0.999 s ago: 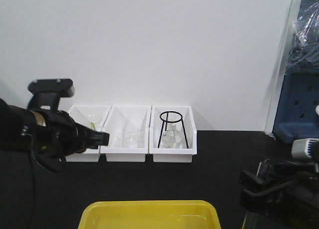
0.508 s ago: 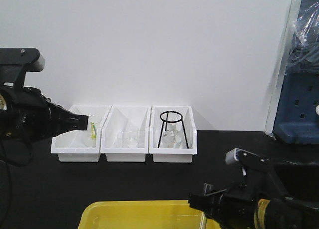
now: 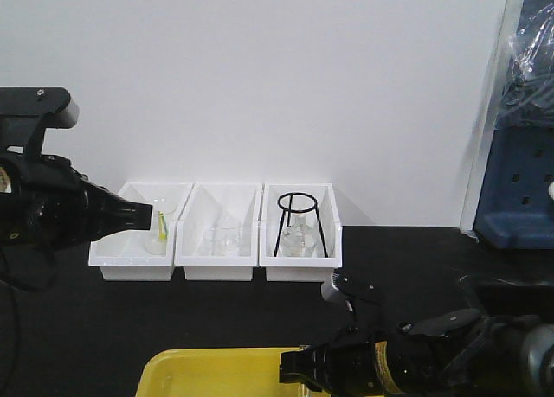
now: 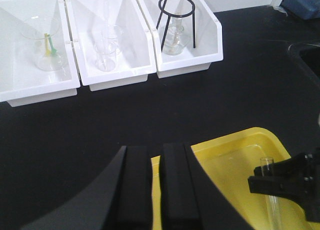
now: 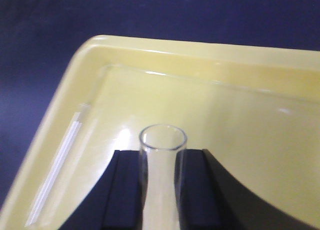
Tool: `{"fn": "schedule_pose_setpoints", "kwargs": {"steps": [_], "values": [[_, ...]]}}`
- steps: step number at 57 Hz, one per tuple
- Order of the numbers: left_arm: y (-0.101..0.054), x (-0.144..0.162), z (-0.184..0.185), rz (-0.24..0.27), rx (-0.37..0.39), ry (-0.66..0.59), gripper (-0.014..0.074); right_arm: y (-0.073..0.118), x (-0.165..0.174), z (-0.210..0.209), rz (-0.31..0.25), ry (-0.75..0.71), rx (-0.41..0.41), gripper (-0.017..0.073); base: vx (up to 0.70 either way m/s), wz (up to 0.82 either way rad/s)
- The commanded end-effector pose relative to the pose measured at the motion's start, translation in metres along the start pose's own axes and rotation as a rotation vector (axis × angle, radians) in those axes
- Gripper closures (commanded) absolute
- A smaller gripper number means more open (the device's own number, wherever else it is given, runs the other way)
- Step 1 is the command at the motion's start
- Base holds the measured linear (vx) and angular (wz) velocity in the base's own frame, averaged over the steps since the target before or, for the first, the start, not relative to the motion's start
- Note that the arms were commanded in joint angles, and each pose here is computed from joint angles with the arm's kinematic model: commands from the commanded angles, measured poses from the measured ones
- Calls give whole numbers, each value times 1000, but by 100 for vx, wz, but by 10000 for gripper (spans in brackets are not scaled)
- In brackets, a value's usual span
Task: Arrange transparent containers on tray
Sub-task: 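Lower the right gripper's tube into the yellow tray and open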
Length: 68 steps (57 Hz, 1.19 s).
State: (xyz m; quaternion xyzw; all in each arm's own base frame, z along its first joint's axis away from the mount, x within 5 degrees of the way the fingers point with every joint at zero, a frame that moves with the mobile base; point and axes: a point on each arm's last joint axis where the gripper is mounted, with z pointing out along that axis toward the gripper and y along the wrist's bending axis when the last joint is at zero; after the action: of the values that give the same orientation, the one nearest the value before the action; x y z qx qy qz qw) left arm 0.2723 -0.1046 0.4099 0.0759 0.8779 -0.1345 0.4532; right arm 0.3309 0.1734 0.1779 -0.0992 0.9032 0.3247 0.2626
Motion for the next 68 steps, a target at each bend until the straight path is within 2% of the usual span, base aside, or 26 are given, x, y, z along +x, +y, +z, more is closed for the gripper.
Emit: {"fn": "schedule_pose_setpoints", "kwargs": {"steps": [1,10,22,30,42,47,52,58,63,68], "values": [[-5,-15,-18,-5,30,-116,374,2,-16,-7,-2,-77,27,571,0,0],[-5,-15,-18,-5,29,-110,374,-10,-14,1,-11,-80,96,567,0,0],[-5,-15,-18,-6,30,-111,374,-17,-9,11,-52,-52,114,497,0,0],[-5,-14,-18,-6,30,-109,374,-23,-5,18,-42,-36,131,366,0,0],[-5,-14,-18,-6,29,-104,374,-25,-5,18,-39,-38,140,90,0,0],[-5,-14,-18,-6,29,-105,374,-22,-4,17,-44,-28,116,39,0,0],[-5,-15,-18,-6,30,-111,378,-15,-8,11,-56,-39,92,53,0,0],[-5,-15,-19,-2,31,-118,417,-1,-18,-8,-88,-94,73,148,0,0],[-5,-14,-19,14,28,-107,487,16,-29,-33,-145,-161,57,294,0,0],[-5,-12,-20,29,28,-86,586,38,-40,-68,-194,-257,26,509,0,0]]}}
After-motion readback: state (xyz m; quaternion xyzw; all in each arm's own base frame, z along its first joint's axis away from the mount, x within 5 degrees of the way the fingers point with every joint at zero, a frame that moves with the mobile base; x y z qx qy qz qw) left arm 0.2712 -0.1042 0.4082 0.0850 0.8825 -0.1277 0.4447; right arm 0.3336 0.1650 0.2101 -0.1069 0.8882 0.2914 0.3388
